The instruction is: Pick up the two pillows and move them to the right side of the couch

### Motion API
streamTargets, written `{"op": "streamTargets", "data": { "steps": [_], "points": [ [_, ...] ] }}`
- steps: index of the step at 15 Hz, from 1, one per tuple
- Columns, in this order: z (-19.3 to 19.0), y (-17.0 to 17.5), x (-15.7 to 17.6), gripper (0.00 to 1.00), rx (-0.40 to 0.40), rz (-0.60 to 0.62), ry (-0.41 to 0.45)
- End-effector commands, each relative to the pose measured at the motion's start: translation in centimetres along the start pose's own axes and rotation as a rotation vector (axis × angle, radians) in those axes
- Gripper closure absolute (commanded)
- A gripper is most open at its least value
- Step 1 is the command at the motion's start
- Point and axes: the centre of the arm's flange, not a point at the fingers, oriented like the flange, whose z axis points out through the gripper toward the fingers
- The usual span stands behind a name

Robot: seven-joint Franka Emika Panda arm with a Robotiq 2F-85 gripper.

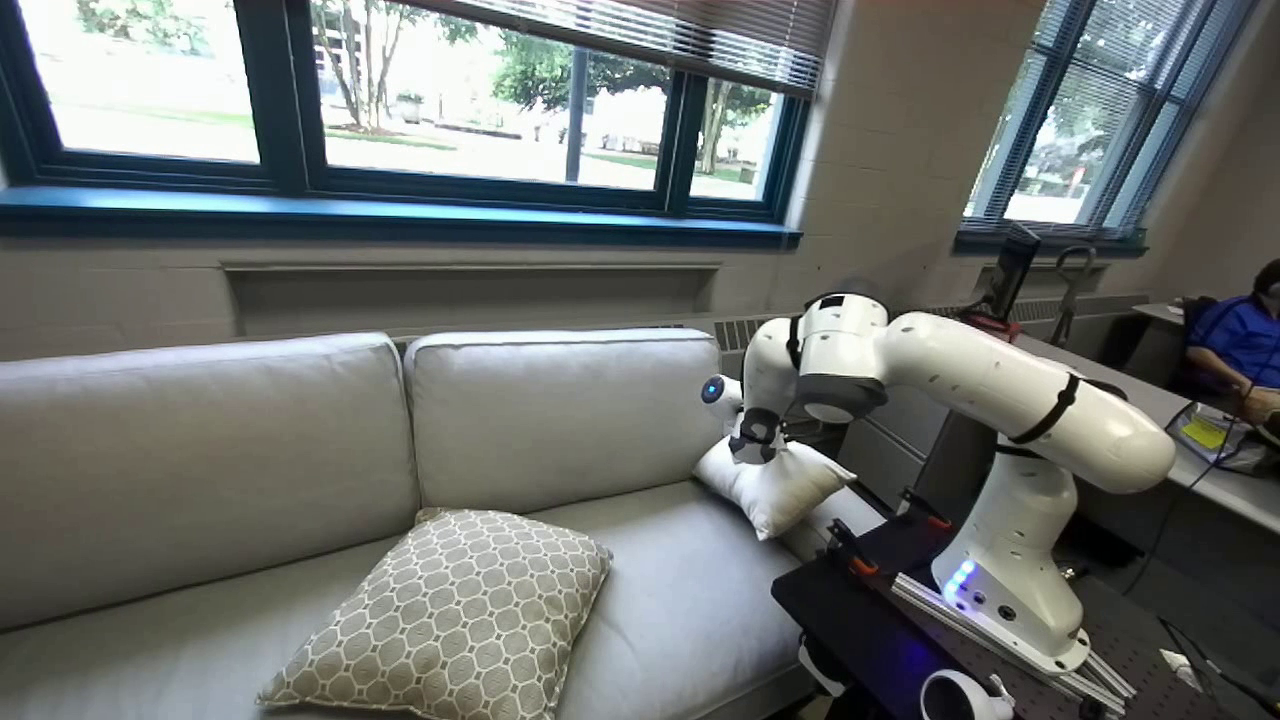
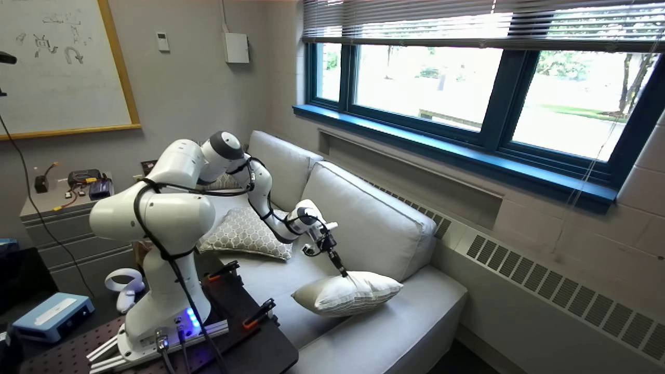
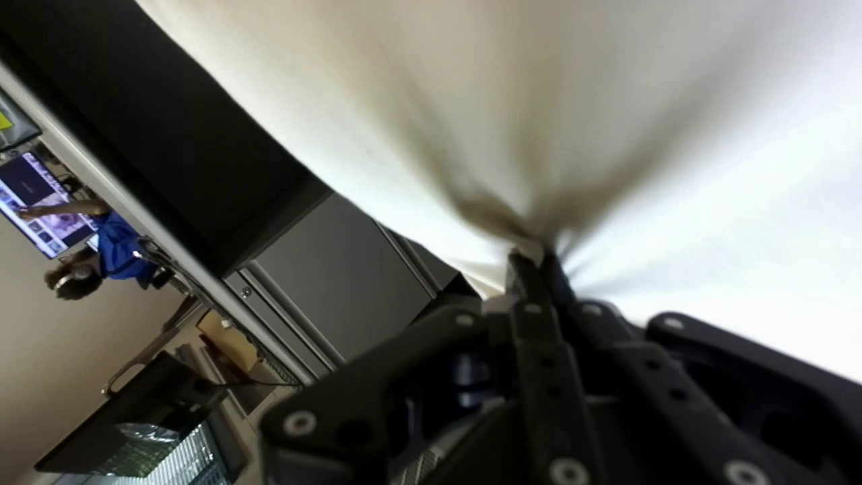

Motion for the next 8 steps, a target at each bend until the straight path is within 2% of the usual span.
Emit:
{"op": "streamTargets", "data": {
  "steps": [1,5,8],
  "points": [
    [0.2,-1.9,2.0,0.99,-0.060,0.017,0.058],
    [0.7,-3.4,1.7,1.00,-0.104,0.008,0.037],
    [0.8,-5.1,0.7,1.00,-0.091,0.000,-0.011]
  ]
}}
